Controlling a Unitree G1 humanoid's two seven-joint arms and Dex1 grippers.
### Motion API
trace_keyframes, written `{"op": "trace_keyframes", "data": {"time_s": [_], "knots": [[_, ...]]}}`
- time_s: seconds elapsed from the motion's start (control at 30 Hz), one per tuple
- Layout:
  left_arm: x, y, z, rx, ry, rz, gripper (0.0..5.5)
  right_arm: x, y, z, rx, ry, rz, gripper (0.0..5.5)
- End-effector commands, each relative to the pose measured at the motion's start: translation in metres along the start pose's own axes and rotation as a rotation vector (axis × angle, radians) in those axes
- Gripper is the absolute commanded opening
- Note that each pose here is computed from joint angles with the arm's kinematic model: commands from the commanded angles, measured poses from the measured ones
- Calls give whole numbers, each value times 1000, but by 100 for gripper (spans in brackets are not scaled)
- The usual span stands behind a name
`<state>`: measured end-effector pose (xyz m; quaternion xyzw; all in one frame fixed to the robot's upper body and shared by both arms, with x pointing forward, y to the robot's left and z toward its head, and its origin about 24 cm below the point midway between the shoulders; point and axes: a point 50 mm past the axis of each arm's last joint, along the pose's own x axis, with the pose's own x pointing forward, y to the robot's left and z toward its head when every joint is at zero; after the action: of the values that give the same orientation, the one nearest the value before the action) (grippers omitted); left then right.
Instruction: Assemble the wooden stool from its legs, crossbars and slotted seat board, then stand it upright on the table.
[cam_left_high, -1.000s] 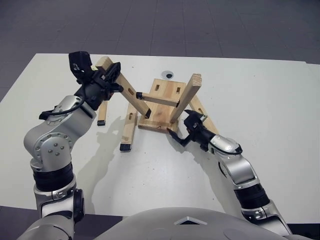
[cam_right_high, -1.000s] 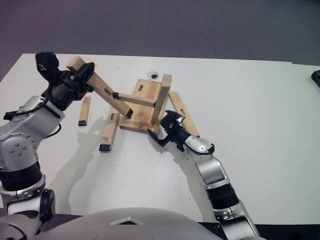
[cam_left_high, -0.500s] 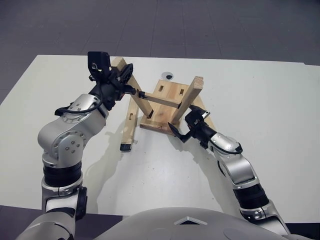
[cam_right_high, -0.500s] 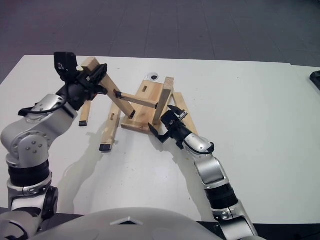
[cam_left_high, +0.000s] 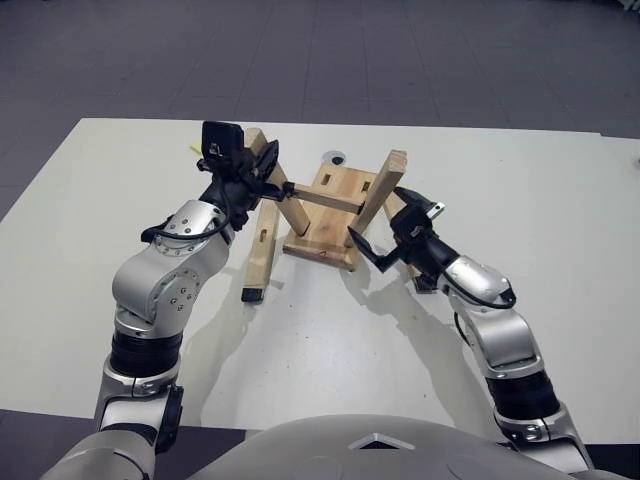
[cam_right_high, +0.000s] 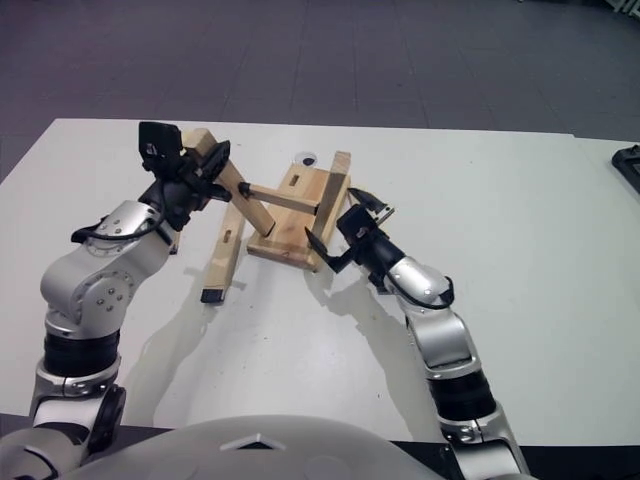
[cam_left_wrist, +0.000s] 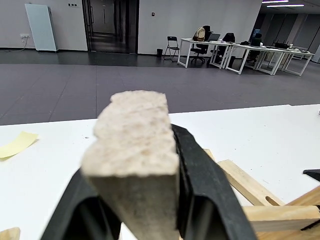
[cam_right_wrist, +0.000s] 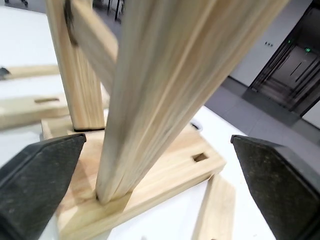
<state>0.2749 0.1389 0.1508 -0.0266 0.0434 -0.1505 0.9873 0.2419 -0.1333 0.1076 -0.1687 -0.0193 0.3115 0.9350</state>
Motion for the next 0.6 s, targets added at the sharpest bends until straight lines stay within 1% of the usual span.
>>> {"op": "trace_keyframes", "data": {"time_s": [0.03,0.07,0.1,0.17,0.2,0.33,0.37,0.43,0.5,0.6], "knots": [[-14,10,-91,56,449,104,110,-34,-26,57,40,-264,-6,540],[-14,11,-91,46,444,117,110,-39,-32,68,60,-320,-16,519],[-14,12,-91,32,442,128,110,-42,-36,77,86,-373,-22,513],[-13,12,-92,8,440,146,110,-44,-40,91,124,-456,-12,478],[-13,10,-92,-5,440,145,110,-44,-40,98,135,-493,0,469],[-12,2,-92,-49,434,134,110,-26,-34,129,104,-573,21,396],[-12,0,-92,-56,433,131,109,-17,-29,135,104,-582,21,374],[-11,-5,-91,-71,427,125,109,1,-16,140,110,-569,33,355],[-11,-8,-90,-80,423,122,107,14,-3,138,122,-535,49,314],[-11,-11,-91,-89,422,118,106,33,18,134,179,-483,65,276]]}}
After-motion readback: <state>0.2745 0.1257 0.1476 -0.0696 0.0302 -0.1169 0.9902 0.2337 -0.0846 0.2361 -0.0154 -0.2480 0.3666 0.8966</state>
